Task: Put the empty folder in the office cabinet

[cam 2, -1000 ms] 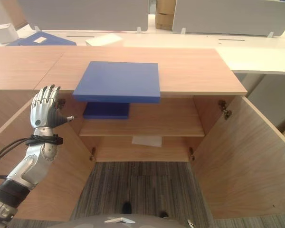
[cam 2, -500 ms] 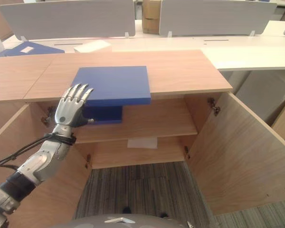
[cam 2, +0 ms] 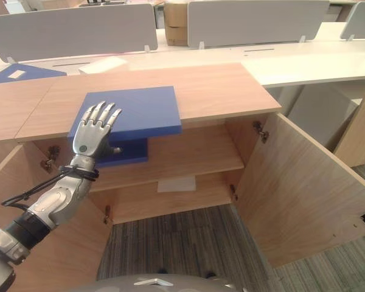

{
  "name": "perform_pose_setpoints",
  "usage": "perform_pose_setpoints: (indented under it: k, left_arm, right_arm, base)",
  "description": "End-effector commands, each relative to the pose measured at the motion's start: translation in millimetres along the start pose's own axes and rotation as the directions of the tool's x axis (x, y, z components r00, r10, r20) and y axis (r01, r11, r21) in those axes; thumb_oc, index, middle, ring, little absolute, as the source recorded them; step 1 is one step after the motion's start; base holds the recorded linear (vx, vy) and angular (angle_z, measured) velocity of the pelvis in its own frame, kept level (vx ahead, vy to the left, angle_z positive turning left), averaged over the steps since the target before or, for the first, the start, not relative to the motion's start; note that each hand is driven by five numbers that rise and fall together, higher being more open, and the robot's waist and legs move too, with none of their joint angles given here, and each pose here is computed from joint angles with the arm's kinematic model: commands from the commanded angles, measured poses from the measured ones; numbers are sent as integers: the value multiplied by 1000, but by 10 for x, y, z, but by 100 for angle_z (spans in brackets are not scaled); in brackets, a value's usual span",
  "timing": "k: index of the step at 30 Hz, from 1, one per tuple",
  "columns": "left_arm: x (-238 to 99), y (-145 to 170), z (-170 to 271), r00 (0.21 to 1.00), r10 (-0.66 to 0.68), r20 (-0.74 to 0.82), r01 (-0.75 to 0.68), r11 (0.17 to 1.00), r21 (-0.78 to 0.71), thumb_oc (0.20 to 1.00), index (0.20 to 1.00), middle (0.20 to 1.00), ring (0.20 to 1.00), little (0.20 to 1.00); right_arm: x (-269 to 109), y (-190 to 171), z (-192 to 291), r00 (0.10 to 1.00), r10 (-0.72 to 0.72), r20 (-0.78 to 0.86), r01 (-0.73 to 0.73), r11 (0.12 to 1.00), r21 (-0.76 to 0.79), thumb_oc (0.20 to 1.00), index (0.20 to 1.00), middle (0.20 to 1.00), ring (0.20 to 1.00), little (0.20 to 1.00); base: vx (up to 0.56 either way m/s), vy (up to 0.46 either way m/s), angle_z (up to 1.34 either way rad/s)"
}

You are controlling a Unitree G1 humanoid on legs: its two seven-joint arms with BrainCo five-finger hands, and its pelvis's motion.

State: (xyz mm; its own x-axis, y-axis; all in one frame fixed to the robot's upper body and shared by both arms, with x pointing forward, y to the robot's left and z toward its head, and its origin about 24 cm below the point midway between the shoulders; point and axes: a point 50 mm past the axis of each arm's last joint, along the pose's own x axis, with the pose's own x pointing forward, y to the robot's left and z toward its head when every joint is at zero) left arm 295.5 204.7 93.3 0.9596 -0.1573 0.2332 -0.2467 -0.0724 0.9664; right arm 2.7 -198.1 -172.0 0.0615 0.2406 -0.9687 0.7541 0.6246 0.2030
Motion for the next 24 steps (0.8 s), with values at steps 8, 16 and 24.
perform_pose_setpoints:
  k: [8, 16, 24]
  left_arm:
    - [359, 394, -425, 970, 193, -148, -175, 976, 127, 1000, 1000, 1000, 1000, 1000]
    - [342, 304, -457, 972, 161, -169, -145, 984, 105, 1000, 1000, 1000, 1000, 1000]
    - [320, 196, -406, 978, 128, -164, -115, 990, 81, 1000, 1000, 1000, 1000, 1000]
  right_arm:
    - [-70, -122, 78, 1000, -26, -8, 26, 999, -20, 1000, 1000, 1000, 1000, 1000]
    - [-80, -105, 116, 1000, -15, 2, 15, 999, -29, 1000, 1000, 1000, 1000, 1000]
    - [-84, -86, 142, 1000, -10, 5, 10, 999, -32, 1000, 1000, 1000, 1000, 1000]
  base:
    - [19, 11, -6]
    - [0, 0, 0]
    - [0, 0, 0]
